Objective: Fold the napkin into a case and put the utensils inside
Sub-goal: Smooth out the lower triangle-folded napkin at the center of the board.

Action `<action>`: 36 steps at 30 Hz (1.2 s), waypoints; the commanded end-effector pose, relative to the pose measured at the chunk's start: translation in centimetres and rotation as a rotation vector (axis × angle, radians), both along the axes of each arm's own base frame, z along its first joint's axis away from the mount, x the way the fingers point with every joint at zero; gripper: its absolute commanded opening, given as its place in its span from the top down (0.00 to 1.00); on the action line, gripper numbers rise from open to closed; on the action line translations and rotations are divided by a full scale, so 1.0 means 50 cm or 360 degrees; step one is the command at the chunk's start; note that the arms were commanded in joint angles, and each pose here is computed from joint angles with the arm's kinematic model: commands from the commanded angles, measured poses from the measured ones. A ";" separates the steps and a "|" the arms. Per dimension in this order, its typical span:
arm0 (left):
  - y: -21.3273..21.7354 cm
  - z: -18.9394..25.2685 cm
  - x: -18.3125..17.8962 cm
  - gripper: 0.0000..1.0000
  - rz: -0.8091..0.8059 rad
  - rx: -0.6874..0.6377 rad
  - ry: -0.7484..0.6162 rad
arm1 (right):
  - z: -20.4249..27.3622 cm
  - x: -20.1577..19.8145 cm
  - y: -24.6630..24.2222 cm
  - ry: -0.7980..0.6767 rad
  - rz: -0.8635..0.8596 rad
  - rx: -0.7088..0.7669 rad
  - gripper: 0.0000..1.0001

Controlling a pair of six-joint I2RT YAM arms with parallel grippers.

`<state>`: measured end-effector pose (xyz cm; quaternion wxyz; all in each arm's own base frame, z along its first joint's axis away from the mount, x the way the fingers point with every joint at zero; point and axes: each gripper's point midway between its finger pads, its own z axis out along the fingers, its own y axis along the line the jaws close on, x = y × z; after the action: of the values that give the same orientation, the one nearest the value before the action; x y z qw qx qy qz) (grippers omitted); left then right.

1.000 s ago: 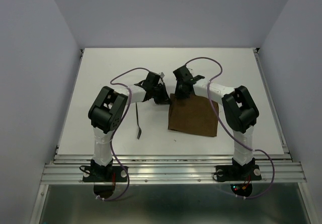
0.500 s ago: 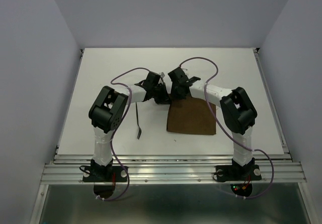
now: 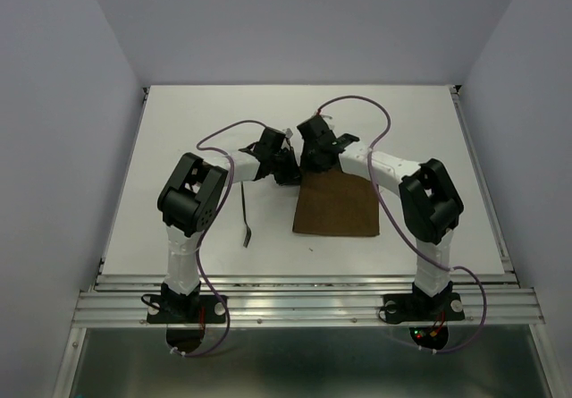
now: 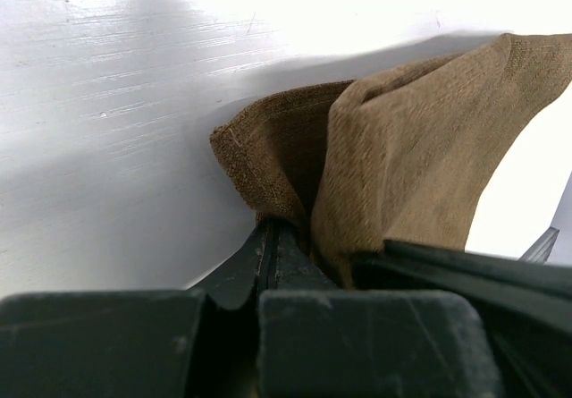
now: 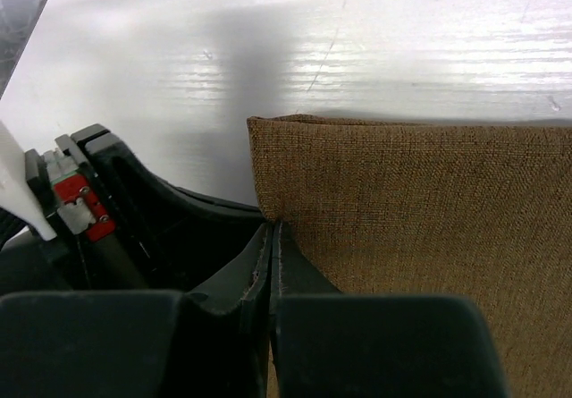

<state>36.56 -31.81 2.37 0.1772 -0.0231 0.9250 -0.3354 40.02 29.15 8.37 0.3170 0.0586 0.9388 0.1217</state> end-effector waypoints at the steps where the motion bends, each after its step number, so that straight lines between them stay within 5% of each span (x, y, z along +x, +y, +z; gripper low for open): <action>1: 0.045 -0.043 -0.011 1.00 0.0054 0.0181 0.0076 | 0.064 0.016 0.051 -0.0118 0.0047 0.0109 0.99; 10: 0.082 0.008 0.005 1.00 0.0112 0.0204 0.0022 | -0.015 -0.002 0.057 0.0000 0.0065 0.0056 0.99; 27: 0.100 0.056 0.003 1.00 0.0110 0.0173 -0.0015 | -0.015 0.006 0.059 -0.0013 0.0065 0.0043 0.99; 31: 0.102 0.065 0.007 1.00 0.0125 0.0173 -0.0031 | -0.015 0.007 0.077 0.0004 0.0118 0.0078 0.55; 36: 0.115 0.095 0.008 1.00 0.0154 0.0196 -0.0084 | 0.035 0.001 0.046 -0.0086 0.0065 0.0057 0.49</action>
<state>36.36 -26.37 3.77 0.1815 -0.0567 0.9452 -0.2653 39.34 31.23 6.20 0.2935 0.0378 0.9463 0.1298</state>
